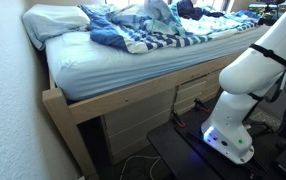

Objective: Straighten the top bedspread

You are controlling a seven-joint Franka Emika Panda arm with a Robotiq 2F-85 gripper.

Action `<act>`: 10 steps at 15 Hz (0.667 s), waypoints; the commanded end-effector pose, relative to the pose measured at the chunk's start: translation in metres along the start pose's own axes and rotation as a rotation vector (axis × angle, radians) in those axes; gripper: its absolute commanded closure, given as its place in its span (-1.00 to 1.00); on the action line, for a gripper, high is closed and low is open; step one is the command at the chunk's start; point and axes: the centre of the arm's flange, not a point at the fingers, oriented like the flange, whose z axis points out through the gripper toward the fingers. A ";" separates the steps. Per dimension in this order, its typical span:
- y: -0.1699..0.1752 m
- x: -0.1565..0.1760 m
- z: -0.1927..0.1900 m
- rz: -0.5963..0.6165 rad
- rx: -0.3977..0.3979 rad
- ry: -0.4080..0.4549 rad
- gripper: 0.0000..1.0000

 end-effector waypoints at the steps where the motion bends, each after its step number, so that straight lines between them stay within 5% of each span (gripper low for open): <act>1: -0.020 0.001 -0.003 -0.043 0.012 0.019 0.99; 10: -0.056 0.004 0.018 -0.108 0.072 0.009 0.99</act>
